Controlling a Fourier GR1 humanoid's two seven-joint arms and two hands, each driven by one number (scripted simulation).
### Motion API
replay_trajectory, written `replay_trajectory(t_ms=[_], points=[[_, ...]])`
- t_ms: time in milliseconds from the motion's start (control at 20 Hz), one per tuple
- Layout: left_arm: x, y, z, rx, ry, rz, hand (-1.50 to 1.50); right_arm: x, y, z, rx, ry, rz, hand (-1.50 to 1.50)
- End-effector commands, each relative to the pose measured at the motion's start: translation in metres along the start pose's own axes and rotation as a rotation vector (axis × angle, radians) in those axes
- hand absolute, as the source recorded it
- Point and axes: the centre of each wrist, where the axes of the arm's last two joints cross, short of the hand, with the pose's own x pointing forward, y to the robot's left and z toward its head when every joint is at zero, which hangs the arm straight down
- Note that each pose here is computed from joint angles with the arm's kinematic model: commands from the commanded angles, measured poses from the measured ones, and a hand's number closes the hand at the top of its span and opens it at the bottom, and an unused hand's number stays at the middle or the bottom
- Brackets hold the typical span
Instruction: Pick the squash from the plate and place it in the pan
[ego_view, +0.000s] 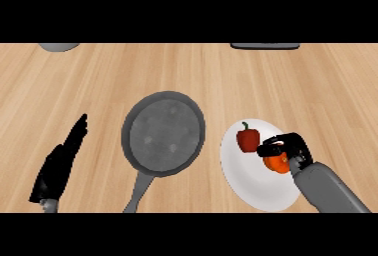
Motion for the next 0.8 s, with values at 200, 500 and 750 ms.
replay_trajectory(t_ms=[200,500,750], points=[[-0.003,-0.006,0.002,-0.015,0.012,0.011,0.00,-0.042,0.048,0.036,-0.019,-0.311,0.570,1.50],[-0.011,0.007,0.011,0.008,0.013,0.011,0.00,-0.048,0.021,0.062,-0.340,-0.458,0.583,1.50],[-0.008,0.000,0.013,0.009,0.029,0.012,0.00,-0.025,-0.006,0.101,-0.612,-0.814,0.516,1.50]])
